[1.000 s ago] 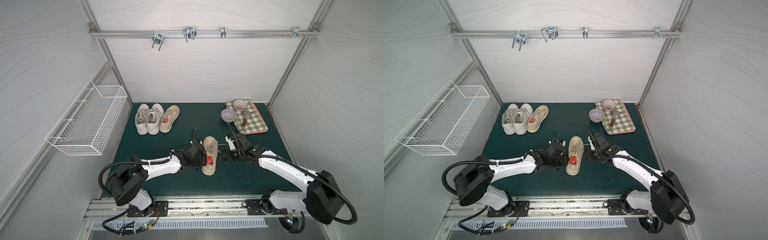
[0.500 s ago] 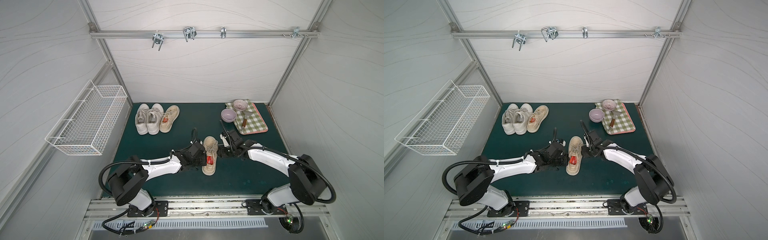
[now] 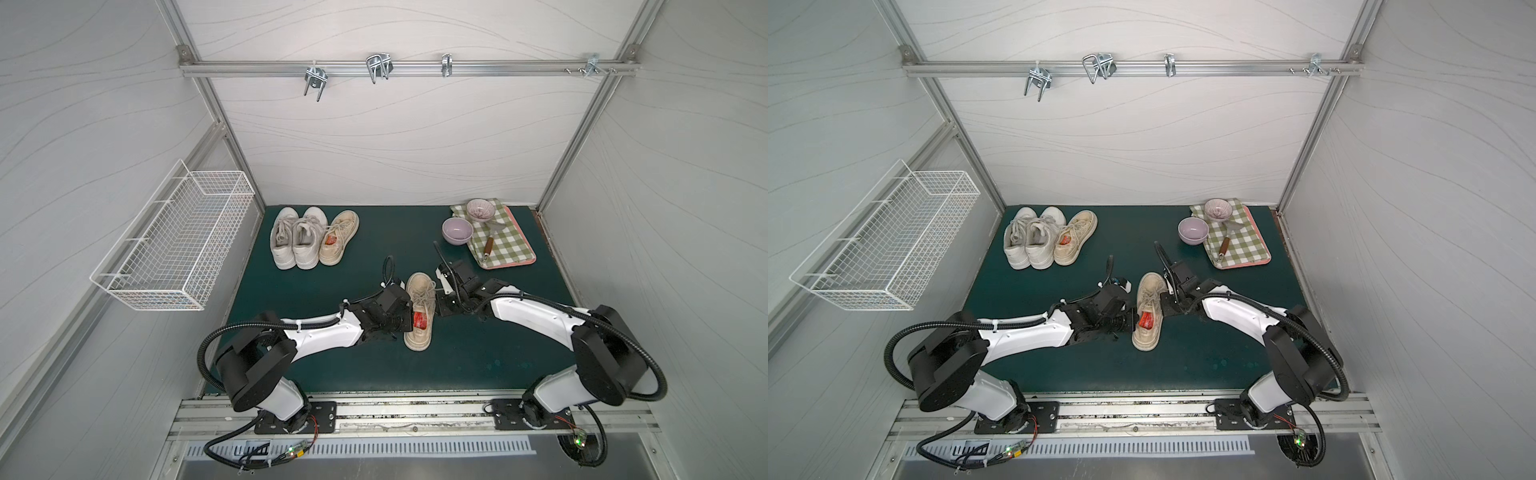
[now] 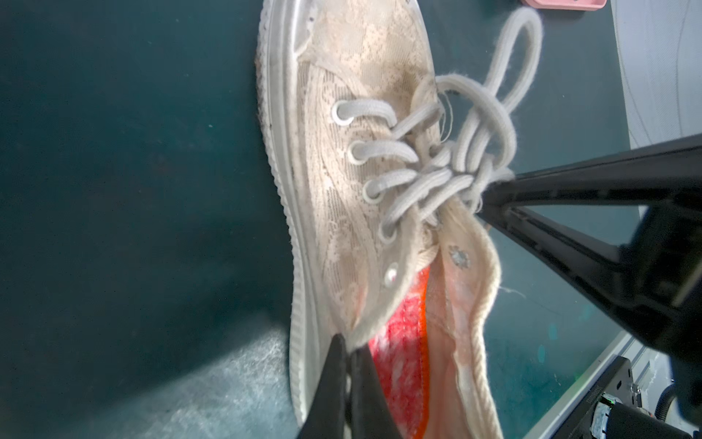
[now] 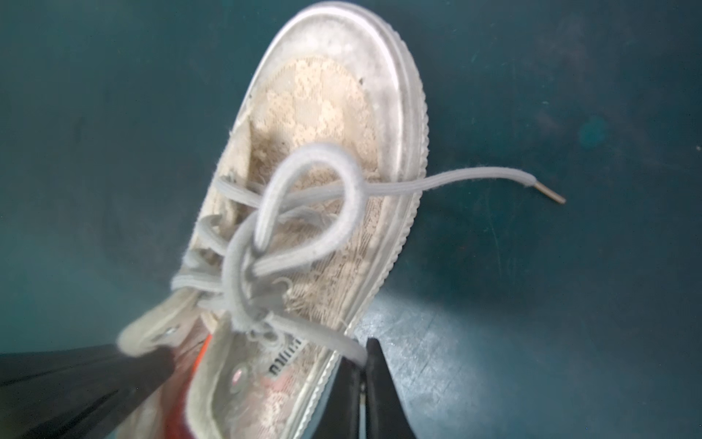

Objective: Remove the insole from the shoe
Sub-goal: Untie the shoelace on the shoe.

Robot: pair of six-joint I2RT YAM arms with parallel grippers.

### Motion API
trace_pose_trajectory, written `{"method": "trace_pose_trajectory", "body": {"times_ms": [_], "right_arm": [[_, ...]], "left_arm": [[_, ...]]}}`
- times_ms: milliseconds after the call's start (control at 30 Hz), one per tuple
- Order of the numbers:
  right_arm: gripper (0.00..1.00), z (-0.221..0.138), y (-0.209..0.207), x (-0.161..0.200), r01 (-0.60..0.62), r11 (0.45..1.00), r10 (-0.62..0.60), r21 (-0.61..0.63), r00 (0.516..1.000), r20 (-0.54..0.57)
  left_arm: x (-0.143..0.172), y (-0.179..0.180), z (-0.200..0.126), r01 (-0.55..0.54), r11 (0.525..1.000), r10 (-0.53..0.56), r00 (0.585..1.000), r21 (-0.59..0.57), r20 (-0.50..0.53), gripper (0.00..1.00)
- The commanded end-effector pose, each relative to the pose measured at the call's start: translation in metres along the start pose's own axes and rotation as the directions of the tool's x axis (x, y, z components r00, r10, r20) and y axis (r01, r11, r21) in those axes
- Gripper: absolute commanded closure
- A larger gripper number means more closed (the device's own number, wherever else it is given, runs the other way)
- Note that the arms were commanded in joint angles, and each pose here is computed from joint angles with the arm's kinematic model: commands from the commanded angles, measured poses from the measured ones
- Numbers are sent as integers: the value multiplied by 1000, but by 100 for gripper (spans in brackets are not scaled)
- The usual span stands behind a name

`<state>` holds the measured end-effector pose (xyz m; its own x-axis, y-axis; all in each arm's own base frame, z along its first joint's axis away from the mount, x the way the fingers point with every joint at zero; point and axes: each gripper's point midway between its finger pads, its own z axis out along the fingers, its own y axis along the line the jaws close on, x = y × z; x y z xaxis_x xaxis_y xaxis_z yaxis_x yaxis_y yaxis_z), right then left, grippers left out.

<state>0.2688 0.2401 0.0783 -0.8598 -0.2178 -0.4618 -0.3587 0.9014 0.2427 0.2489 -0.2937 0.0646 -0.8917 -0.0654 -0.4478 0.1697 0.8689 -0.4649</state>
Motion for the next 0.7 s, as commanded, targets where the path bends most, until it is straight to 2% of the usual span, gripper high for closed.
{"method": "trace_pose_trajectory", "body": {"times_ms": [0,133,300,667], "right_arm": [[97,-12,-3,4,-5,1000,4,18,1000,9],[99,-22,-7,6,-8,999,6,39,1000,29],[100,-43,-28,9,-42,992,32,123,996,86],[100,-84,-83,15,-238,956,203,173,959,197]], "left_arm": [[-13,-10,-1,6,1000,-7,999,11,41,100],[-14,-6,-2,12,1000,-12,999,-9,50,100],[-17,6,-5,38,998,-34,997,-54,65,100],[-19,13,-7,57,996,-52,996,-63,79,100]]}}
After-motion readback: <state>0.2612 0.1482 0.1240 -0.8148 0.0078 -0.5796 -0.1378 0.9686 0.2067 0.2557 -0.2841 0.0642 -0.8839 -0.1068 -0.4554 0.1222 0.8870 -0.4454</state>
